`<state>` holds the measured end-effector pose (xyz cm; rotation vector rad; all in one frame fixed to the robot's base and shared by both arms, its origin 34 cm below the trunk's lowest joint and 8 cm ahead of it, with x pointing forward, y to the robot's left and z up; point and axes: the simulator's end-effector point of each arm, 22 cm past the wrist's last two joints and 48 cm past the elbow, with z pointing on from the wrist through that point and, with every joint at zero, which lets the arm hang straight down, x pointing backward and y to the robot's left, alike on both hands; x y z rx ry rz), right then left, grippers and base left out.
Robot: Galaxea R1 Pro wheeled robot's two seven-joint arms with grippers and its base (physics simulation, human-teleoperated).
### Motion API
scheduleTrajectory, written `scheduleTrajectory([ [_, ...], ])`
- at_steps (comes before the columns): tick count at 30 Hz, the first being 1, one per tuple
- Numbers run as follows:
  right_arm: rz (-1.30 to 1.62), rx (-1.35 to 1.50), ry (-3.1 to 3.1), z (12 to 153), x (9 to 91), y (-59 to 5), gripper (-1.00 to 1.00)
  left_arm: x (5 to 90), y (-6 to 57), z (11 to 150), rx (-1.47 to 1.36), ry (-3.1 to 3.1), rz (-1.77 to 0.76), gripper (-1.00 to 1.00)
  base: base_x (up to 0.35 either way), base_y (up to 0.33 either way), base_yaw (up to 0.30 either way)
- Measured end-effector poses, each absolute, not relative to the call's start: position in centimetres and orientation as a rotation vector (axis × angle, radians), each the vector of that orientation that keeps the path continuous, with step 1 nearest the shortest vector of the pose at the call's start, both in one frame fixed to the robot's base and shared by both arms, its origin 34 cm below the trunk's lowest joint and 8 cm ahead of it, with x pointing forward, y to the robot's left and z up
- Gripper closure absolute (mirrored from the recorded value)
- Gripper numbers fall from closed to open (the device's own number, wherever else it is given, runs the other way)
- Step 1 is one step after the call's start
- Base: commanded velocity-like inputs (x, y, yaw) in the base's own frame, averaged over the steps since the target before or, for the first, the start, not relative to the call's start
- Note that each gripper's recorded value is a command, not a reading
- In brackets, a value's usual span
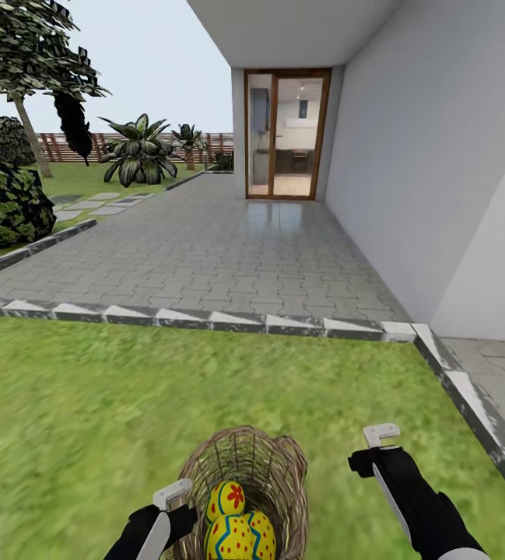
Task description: Take the three Easter eggs out of the wicker basket on the lawn in the garden, then place them on the lawn next to a single tree (choose any tree) so that all three eggs are next to the same tree and none are left in the basket.
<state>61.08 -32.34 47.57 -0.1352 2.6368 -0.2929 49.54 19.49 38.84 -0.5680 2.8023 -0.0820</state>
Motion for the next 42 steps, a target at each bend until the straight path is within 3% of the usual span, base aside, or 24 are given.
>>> scheduleTrajectory([
  [9, -0.294, -0.135, 2.636, 45.7, 60.7, -32.3, -1.0, 50.7, 19.7, 38.1, -0.564, 2.76, -0.088, -1.0, 0.0, 0.0, 0.0],
  [10, -0.294, -0.135, 2.637, 45.5, 60.7, -32.3, -1.0, 51.0, 19.8, 38.1, -0.564, 2.751, -0.091, 1.0, 0.0, 0.0, 0.0],
  [42, -0.312, -0.156, 2.639, 49.1, 61.2, -32.4, -1.0, 49.9, 19.9, 40.5, -0.564, 2.802, -0.071, 1.0, 0.0, 0.0, 0.0],
])
